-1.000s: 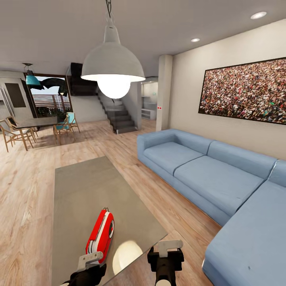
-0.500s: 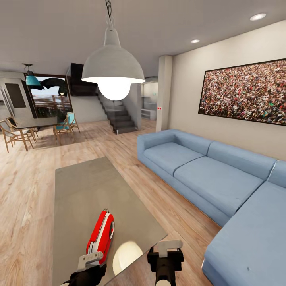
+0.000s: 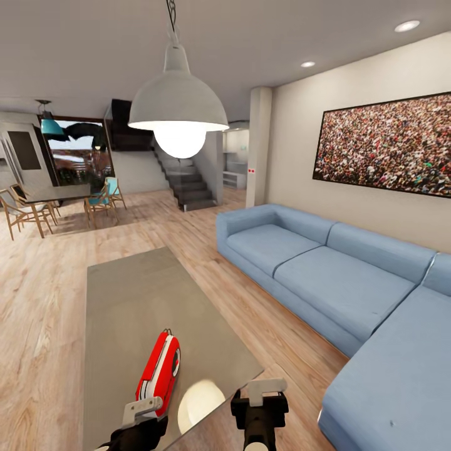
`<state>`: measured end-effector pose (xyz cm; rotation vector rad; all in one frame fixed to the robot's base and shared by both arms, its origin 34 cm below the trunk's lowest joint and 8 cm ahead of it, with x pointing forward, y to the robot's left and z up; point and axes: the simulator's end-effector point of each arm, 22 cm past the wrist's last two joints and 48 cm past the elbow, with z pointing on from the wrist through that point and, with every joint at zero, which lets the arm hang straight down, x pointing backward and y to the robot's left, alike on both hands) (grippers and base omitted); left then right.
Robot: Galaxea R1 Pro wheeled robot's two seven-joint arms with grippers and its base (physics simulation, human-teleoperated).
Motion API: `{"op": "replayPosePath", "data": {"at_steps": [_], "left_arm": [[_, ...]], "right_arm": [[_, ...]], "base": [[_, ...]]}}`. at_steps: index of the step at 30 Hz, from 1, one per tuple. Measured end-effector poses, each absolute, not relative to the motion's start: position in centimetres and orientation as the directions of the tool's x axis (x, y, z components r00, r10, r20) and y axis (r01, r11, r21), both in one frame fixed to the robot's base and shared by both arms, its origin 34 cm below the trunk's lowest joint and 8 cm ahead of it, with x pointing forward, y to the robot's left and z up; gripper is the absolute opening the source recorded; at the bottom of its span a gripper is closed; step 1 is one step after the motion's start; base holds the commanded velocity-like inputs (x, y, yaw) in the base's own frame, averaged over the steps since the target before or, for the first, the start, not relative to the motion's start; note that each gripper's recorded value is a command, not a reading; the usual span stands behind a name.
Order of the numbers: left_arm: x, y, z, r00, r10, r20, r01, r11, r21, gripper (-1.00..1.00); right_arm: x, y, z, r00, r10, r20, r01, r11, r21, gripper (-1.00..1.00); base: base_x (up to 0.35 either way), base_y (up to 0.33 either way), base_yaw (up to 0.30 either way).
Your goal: Turn on the radio receiver that's on the table in the living room.
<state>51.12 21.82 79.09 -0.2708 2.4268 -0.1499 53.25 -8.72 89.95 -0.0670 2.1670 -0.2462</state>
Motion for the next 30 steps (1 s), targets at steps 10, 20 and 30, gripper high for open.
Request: {"op": "replayPosePath", "data": {"at_steps": [10, 20, 30], "left_arm": [[50.9, 21.8, 78.6, -0.755, -0.234, -0.612, -0.157, 0.972, -0.177, 1.0], [50.7, 21.8, 77.9, -0.765, -0.234, -0.6, -0.161, 0.972, -0.174, 1.0], [50.4, 21.8, 77.3, -0.775, -0.235, -0.587, -0.164, 0.971, -0.172, 1.0]], "right_arm": [[53.2, -8.7, 89.3, -0.586, -0.142, -0.798, 0.04, 0.978, -0.203, 1.0], [53.1, -8.7, 88.7, -0.6, -0.143, -0.787, 0.035, 0.978, -0.205, 1.0], [53.0, -8.7, 88.0, -0.613, -0.143, -0.777, 0.032, 0.978, -0.205, 1.0]], "base": [[0.0, 0.0, 0.0], [0.0, 0.0, 0.0], [0.0, 0.0, 0.0]]}}
